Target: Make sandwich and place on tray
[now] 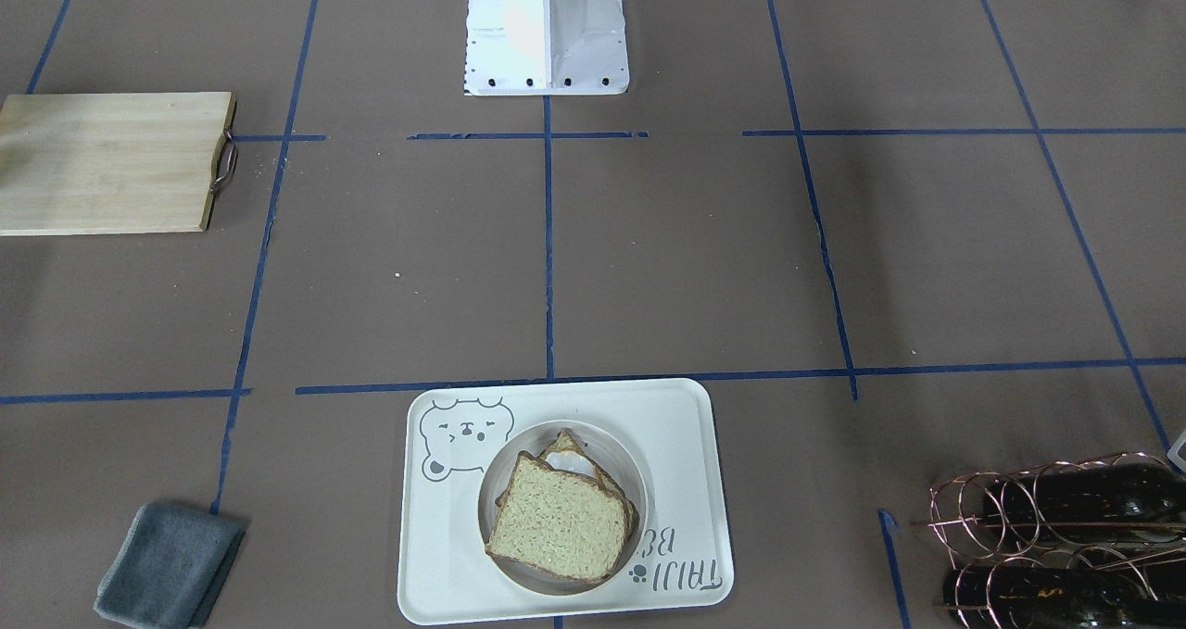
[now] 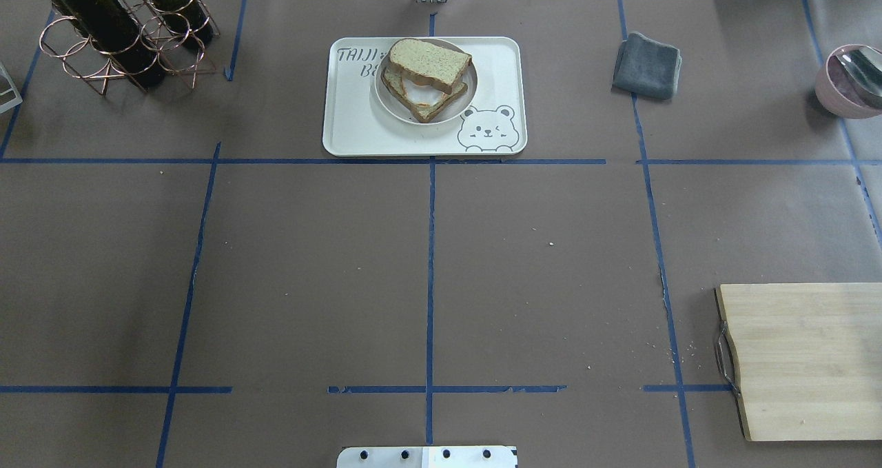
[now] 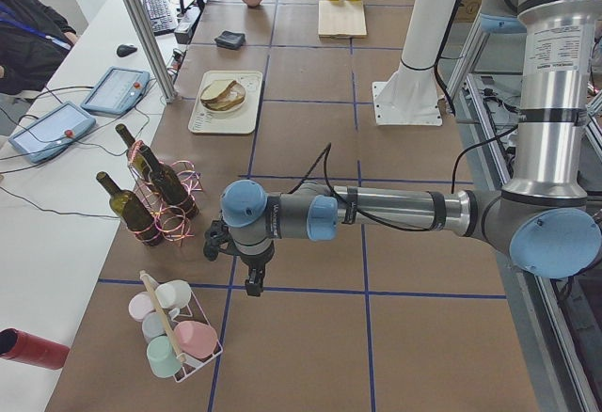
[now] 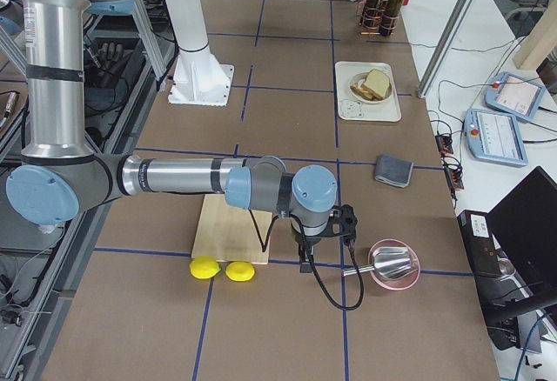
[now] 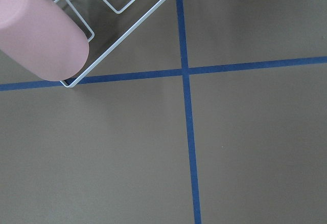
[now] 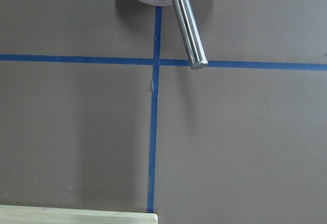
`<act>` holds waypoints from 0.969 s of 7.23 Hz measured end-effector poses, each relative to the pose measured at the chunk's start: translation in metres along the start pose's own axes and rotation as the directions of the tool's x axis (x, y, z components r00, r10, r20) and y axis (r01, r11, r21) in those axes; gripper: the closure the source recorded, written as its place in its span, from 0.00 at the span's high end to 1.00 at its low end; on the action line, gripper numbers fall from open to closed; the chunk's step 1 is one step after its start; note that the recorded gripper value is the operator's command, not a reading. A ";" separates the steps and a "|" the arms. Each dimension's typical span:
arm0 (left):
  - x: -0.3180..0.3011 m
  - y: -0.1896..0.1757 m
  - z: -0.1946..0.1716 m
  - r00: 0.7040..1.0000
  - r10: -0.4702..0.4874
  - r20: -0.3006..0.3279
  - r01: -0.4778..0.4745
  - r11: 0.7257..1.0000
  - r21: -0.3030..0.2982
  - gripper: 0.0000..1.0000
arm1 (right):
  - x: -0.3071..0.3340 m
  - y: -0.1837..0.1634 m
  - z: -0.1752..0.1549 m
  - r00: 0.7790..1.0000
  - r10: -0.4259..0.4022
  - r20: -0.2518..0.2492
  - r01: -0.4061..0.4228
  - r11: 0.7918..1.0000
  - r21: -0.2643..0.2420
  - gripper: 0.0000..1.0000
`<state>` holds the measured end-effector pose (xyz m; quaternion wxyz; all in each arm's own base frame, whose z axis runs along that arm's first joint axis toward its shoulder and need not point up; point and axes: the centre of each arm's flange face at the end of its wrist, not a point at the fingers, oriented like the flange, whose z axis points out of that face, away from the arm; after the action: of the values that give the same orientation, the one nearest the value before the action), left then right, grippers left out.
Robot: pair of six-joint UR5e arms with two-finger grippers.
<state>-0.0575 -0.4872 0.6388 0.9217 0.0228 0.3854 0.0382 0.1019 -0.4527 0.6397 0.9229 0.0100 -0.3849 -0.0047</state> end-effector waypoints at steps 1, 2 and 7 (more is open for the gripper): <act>0.001 0.000 -0.001 1.000 0.001 0.000 -0.001 1.000 0.001 1.00 | 0.002 0.003 0.000 1.000 0.007 0.002 -0.007 1.000 0.001 1.00; 0.001 0.000 -0.001 1.000 0.002 0.000 -0.002 1.000 0.003 1.00 | 0.003 0.004 0.000 1.000 0.010 0.003 -0.010 1.000 0.002 1.00; 0.002 -0.001 -0.003 1.000 0.001 0.001 -0.001 1.000 0.006 1.00 | 0.002 0.003 -0.002 1.000 0.009 0.002 -0.009 1.000 0.007 1.00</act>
<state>-0.0576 -0.4882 0.6351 0.9217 0.0257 0.3852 0.0375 0.1047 -0.4494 0.6399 0.9224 0.0114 -0.3861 0.0009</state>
